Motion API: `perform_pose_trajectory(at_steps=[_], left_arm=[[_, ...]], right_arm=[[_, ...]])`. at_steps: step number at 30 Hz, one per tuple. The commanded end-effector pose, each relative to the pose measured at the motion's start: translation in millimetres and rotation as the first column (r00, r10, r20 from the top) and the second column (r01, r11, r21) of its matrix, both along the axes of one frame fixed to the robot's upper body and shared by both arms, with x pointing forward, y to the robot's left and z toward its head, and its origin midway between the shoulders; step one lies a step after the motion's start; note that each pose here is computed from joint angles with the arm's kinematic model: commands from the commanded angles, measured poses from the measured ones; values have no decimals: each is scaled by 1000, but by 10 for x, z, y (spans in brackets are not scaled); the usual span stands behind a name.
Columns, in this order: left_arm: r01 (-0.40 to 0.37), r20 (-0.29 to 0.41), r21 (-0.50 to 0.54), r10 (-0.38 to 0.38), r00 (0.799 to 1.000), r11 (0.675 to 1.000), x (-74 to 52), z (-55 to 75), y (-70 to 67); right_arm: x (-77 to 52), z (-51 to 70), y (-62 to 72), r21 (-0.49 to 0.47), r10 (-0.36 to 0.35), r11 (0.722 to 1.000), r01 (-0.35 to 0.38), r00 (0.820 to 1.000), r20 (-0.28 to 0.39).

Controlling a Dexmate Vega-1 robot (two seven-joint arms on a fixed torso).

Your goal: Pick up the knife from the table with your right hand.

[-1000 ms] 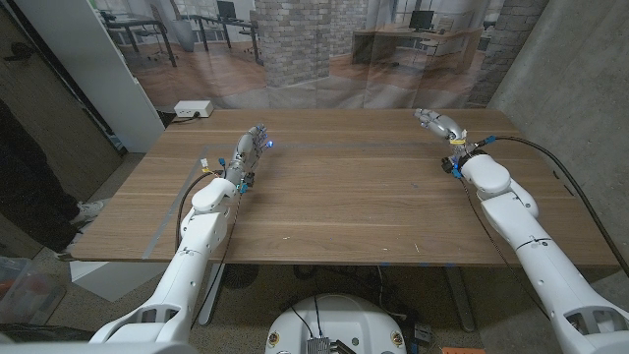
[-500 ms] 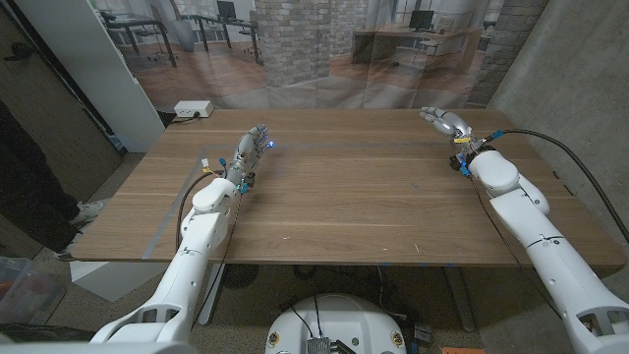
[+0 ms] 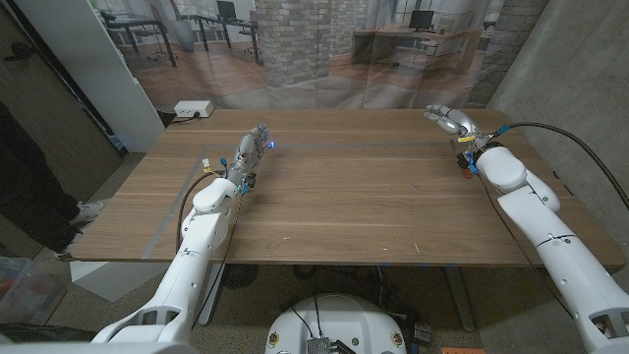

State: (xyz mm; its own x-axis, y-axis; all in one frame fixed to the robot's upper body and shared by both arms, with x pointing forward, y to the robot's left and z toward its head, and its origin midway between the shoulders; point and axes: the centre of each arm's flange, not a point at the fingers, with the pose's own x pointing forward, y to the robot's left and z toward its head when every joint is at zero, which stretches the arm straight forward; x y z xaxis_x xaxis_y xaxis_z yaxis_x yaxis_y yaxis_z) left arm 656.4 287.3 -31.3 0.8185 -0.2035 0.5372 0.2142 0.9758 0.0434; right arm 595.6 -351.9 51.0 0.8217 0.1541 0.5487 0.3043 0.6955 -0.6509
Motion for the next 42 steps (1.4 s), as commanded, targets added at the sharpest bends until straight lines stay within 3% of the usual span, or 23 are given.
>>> perform_pose_trajectory(at_steps=[1, 19, 42], left_arm=[[-3, -1, 2, 3, 1000, 1000, -29, -15, 6], [-2, -5, 4, 2, 1000, 1000, -48, -45, 17], [-4, 0, 9, 4, 1000, 1000, -19, -21, 20]], right_arm=[[-67, 105, -71, -72, -65, 995, 66, 998, 16], [-114, 200, -125, -164, -158, 973, 161, 987, 34], [-143, 335, -216, -286, -287, 915, 285, 957, 36]])
